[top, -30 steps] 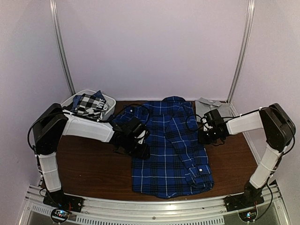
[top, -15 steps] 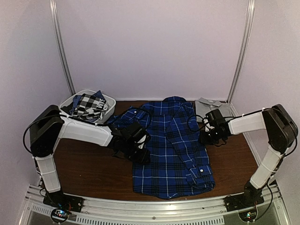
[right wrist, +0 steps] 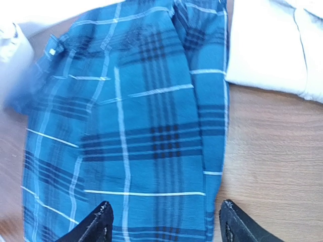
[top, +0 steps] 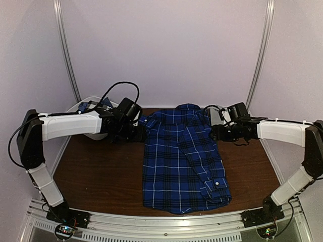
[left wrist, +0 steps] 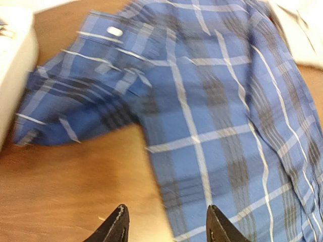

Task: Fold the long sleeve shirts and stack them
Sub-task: Move the right arm to the center of the board with the 1/3-folded shirt, then pick up the sleeve from the 1/3-folded shirt.

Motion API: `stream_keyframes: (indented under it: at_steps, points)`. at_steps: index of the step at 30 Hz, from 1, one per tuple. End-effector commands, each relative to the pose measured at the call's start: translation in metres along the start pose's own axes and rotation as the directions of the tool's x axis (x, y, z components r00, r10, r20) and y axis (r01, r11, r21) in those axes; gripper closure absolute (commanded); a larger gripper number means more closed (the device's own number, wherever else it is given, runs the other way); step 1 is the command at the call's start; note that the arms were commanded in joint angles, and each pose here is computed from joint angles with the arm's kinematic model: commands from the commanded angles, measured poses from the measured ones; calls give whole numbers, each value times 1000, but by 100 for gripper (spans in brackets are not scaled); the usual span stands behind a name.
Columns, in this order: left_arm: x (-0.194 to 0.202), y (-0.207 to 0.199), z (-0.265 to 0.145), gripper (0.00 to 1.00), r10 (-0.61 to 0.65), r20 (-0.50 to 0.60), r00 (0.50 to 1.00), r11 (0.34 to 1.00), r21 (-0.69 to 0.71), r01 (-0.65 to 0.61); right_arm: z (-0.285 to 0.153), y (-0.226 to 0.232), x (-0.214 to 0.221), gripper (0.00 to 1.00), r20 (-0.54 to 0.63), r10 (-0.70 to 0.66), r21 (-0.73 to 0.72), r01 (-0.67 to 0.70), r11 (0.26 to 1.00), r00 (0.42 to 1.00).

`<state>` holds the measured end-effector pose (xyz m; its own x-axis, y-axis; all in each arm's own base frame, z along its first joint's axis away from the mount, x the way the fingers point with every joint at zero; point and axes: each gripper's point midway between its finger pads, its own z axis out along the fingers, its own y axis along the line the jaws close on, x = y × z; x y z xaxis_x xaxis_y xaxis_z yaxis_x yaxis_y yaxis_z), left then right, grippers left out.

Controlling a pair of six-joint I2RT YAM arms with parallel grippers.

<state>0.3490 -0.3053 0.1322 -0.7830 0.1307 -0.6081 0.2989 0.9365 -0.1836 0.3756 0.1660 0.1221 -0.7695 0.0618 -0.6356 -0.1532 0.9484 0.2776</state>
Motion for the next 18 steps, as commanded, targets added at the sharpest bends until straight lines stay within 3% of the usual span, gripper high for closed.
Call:
stream_keyframes:
  at_steps: [1,10,18]
  points:
    - [-37,40,-8,46,-26,76,997,993,-111,35,-25,26,-26,26,89,-3,-105,12,994,996]
    - [-99,72,26,46,23,125,992,979,-204,3,-89,53,-69,22,314,52,-242,27,970,948]
    - [-138,39,74,45,107,144,984,991,-93,-94,-125,55,-80,19,399,80,-263,30,964,913]
